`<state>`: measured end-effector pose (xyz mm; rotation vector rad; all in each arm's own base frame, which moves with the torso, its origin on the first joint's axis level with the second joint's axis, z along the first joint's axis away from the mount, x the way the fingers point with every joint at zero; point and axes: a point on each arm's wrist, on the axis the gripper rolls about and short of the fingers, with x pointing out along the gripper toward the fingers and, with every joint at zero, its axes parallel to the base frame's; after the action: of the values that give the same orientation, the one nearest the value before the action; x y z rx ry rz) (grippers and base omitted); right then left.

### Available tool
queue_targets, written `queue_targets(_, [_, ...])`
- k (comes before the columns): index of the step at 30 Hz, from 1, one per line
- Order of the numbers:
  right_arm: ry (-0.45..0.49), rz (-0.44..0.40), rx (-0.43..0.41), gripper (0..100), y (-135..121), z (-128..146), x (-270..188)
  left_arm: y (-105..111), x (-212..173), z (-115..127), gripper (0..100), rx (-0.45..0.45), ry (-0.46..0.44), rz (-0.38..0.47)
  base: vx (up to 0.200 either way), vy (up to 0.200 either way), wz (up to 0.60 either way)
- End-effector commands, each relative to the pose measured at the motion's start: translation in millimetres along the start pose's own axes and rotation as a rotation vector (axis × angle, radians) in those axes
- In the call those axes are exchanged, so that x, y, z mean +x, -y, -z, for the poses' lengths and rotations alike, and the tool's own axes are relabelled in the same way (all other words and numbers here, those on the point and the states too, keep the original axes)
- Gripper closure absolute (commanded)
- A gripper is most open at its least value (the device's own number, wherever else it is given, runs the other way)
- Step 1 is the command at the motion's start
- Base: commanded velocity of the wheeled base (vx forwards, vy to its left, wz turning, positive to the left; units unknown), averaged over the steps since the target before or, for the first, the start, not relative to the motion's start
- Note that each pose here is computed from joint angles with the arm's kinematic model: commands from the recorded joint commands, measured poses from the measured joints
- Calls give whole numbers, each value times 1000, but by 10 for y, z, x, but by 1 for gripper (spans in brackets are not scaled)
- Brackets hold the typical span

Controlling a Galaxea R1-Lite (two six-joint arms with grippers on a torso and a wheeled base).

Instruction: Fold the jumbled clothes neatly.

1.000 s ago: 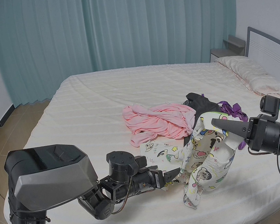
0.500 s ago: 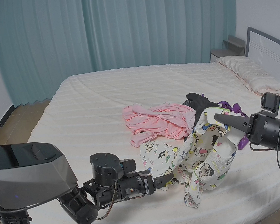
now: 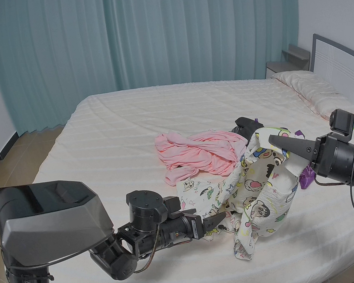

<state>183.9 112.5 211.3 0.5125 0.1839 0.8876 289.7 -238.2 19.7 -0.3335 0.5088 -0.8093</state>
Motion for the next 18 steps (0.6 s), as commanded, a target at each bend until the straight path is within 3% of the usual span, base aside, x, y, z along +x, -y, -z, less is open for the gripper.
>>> queue_targets(1, [19,-21,-10,100,-61,-44,-24,-391,343,345,0,-5,-32,-125,0,0,0])
queue_targets(8, [40,-12,-16,100,-63,-83,-18,-715,520,475,0,-9,17,-231,0,0,0])
queue_targets(14, [33,13,-9,100,1,-62,7,-746,547,444,0,-16,46,-253,0,0,0])
queue_targets(15, [37,17,-8,100,10,-67,6,-742,544,437,100,-23,51,-251,0,0,0])
queue_targets(18, [39,47,-5,100,73,-73,-21,-702,511,435,100,-52,63,-243,0,0,0])
